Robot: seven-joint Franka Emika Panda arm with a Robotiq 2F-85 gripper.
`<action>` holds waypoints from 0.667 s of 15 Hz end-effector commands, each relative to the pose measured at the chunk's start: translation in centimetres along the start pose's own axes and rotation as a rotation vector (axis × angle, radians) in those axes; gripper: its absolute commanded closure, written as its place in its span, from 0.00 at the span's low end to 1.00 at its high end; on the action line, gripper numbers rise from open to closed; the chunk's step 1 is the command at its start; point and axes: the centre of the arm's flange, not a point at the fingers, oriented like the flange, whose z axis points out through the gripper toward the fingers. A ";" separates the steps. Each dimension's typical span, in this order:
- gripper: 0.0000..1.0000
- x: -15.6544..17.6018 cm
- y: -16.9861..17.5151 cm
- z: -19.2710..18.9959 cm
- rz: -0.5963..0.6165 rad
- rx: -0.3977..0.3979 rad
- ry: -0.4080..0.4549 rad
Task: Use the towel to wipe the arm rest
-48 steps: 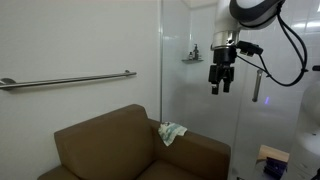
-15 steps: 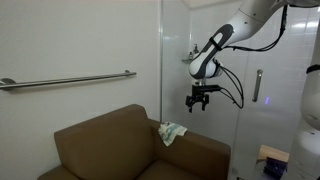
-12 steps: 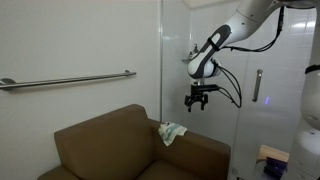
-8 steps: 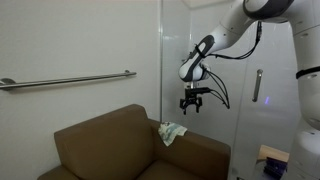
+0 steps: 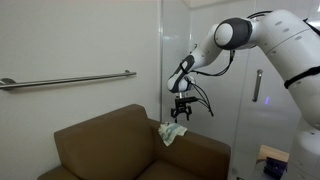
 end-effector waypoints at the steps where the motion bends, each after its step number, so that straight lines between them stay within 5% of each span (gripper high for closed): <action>1: 0.00 0.0 0.2 -0.2 0.002 0.000 0.003; 10: 0.00 9.6 -4.2 0.4 -0.089 -0.024 -0.027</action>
